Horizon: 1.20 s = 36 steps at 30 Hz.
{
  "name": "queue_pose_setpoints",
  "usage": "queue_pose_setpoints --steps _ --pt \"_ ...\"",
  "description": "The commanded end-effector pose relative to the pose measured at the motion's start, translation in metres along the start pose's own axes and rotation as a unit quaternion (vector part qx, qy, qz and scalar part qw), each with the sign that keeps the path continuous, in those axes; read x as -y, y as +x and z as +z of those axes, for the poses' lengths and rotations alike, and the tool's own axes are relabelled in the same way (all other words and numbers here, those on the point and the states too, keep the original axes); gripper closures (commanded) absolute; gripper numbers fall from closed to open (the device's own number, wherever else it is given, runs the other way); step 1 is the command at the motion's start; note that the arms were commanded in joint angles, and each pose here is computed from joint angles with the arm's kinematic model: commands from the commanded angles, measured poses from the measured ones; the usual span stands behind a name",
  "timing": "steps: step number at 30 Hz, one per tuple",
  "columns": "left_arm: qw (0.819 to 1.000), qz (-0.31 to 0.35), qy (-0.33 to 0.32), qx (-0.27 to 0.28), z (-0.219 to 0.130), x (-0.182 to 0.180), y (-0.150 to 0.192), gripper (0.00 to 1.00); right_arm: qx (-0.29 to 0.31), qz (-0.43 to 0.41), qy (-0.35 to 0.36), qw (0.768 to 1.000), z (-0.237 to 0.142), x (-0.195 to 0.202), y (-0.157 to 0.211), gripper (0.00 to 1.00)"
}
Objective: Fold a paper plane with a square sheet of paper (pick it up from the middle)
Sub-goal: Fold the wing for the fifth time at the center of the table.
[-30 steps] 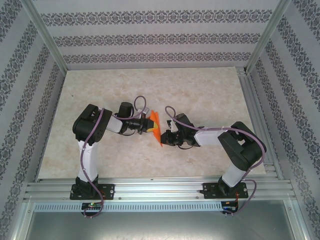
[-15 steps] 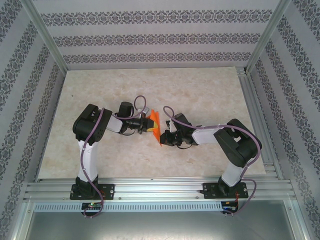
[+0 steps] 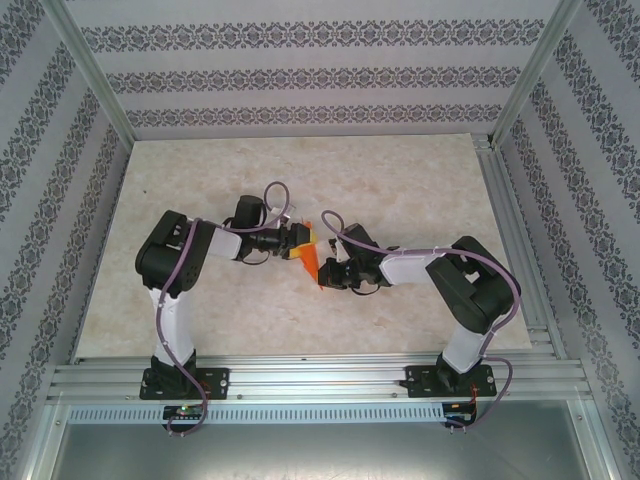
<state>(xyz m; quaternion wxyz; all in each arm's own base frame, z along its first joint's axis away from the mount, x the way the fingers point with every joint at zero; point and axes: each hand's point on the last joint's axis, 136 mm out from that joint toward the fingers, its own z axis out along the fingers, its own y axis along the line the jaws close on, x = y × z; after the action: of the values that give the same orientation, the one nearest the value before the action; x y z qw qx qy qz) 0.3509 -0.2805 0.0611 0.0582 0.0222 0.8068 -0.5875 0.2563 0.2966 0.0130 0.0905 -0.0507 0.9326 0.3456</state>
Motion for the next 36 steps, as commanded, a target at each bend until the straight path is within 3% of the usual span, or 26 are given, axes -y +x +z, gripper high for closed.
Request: queue_pose_setpoints --steps 1,9,12,16,18,22,27,30,36 --pt "0.986 -0.066 -0.143 0.062 -0.028 -0.060 0.002 0.25 -0.041 0.011 0.061 0.997 0.008 0.028 0.025 0.92" --pt "0.979 -0.064 -0.172 0.086 -0.047 -0.039 -0.001 0.20 -0.036 0.011 0.065 0.997 0.008 0.029 0.024 0.92" --pt "0.977 -0.057 -0.171 0.113 -0.056 -0.022 -0.002 0.27 -0.039 0.011 0.068 0.997 0.009 0.030 0.023 0.92" --pt "0.982 -0.046 -0.148 0.112 -0.060 0.006 0.006 0.61 -0.037 0.011 0.069 0.997 0.010 0.029 0.021 0.92" --pt "0.983 -0.045 -0.136 0.112 -0.058 0.015 0.011 0.67 -0.039 0.011 0.068 0.997 0.012 0.029 0.021 0.92" --pt "0.988 -0.039 -0.112 0.096 -0.043 0.033 0.021 0.66 -0.040 0.011 0.069 0.997 0.013 0.028 0.022 0.92" --pt "0.988 -0.031 -0.126 0.083 -0.024 0.039 0.029 0.60 -0.039 0.008 0.069 0.997 0.012 0.027 0.021 0.92" --pt "0.988 -0.036 -0.128 0.076 -0.014 0.034 0.031 0.52 -0.038 0.008 0.070 0.997 0.012 0.026 0.020 0.92" --pt "0.984 -0.047 -0.153 0.079 -0.007 0.013 0.031 0.56 -0.039 0.008 0.071 0.997 0.012 0.027 0.021 0.93"
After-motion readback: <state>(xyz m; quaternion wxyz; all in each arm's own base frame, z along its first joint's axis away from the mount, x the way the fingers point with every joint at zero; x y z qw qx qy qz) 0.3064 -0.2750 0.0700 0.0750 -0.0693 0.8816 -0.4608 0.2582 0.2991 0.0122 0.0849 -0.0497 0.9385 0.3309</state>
